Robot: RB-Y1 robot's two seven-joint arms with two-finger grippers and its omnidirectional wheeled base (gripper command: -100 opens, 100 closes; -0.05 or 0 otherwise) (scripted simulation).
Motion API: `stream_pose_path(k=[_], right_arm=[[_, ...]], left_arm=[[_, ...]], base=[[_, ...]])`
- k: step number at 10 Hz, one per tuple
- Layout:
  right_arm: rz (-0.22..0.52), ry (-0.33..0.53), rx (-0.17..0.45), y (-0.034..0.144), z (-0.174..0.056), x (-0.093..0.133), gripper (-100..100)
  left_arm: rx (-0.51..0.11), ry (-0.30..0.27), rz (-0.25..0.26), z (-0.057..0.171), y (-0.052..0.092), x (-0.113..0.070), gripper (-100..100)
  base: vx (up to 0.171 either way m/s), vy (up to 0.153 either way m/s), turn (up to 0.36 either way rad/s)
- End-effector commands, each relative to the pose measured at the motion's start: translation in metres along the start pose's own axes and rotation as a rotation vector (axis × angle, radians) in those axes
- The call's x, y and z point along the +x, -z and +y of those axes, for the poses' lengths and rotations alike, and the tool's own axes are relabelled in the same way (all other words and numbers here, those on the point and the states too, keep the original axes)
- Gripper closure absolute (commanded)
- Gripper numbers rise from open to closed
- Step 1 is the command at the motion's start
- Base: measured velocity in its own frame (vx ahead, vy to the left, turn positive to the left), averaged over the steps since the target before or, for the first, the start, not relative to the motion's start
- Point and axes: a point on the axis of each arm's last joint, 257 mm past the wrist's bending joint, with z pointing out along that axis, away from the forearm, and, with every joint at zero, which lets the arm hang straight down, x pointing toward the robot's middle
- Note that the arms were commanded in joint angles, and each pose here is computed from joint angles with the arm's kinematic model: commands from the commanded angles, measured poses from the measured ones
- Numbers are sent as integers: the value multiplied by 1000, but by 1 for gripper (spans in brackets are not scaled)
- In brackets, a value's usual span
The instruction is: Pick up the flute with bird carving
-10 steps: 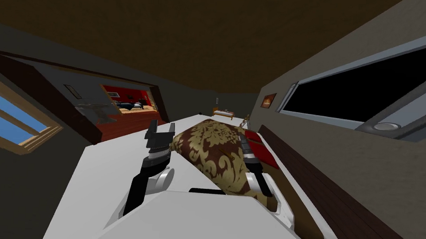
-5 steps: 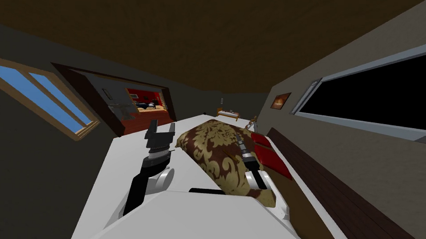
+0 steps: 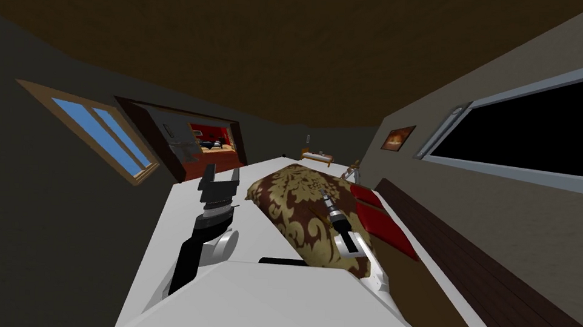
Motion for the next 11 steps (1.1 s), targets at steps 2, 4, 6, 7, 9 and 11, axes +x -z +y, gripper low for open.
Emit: stream_pose_path(k=[2,4,6,7,9,11], right_arm=[[32,25,65,6,-30,14,-100],[75,77,137,9,-63,29,-100],[109,131,191,12,-86,39,-100],[121,129,215,17,-98,44,-100],[162,183,276,24,-126,55,-100],[170,182,291,28,-133,59,-100]], left_arm=[[0,0,0,0,0,0,0],[0,0,0,0,0,0,0],[0,0,0,0,0,0,0],[0,0,0,0,0,0,0],[0,0,0,0,0,0,0],[0,0,0,0,0,0,0]], base=[[11,15,86],[24,31,176],[26,30,187],[6,13,43],[19,34,129],[2,4,11]])
